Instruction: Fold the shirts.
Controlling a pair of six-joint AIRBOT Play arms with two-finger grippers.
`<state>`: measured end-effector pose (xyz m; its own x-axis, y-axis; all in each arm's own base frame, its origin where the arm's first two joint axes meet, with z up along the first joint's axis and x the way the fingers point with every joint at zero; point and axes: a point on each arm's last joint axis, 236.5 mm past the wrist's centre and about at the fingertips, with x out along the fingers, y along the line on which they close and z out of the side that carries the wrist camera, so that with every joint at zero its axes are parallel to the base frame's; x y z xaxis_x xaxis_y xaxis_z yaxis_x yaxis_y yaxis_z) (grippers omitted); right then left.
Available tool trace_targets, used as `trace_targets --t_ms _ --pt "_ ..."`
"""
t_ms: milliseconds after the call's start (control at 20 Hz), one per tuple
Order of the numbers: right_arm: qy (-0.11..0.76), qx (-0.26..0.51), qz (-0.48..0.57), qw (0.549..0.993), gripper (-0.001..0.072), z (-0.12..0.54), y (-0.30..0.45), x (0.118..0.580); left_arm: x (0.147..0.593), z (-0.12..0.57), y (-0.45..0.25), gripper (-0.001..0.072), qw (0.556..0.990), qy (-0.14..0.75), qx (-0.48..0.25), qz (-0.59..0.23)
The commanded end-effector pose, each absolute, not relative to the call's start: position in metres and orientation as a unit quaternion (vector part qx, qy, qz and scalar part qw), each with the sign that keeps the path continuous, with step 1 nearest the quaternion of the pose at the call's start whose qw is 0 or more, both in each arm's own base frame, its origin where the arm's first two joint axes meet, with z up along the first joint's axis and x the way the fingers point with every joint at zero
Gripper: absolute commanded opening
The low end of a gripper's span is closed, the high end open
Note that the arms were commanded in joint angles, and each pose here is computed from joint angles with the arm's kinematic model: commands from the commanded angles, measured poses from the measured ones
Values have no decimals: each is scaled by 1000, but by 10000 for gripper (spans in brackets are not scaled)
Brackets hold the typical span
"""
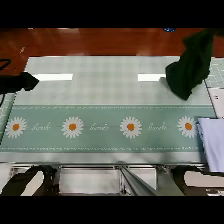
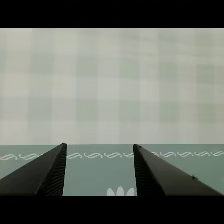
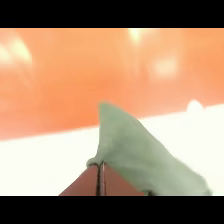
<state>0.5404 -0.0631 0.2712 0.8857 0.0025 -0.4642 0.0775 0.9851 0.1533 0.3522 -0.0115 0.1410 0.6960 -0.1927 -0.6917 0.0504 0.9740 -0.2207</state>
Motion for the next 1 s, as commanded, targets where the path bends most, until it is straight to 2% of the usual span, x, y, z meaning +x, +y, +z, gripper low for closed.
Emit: trace_targets --t_ms 0,150,200,350,650,800,950 --pt "118 76 54 989 17 389 -21 494 319 171 -28 509 926 354 -91 -89" --pt "49 68 120 989 17 450 16 450 301 168 -33 509 928 350 -92 -93" --pt "30 41 142 989 17 465 34 434 297 161 -31 509 926 355 -90 -88" --pt "43 -8 226 973 17 467 105 394 295 145 -26 509 920 369 -104 -77" --pt "149 -50 427 890 17 400 263 339 298 146 -23 509 922 364 -109 -71" --pt "209 -66 471 854 17 355 313 330 298 146 -23 509 922 364 -109 -71" --pt "320 -82 495 804 17 273 345 322 298 146 -23 509 922 364 -108 -71"
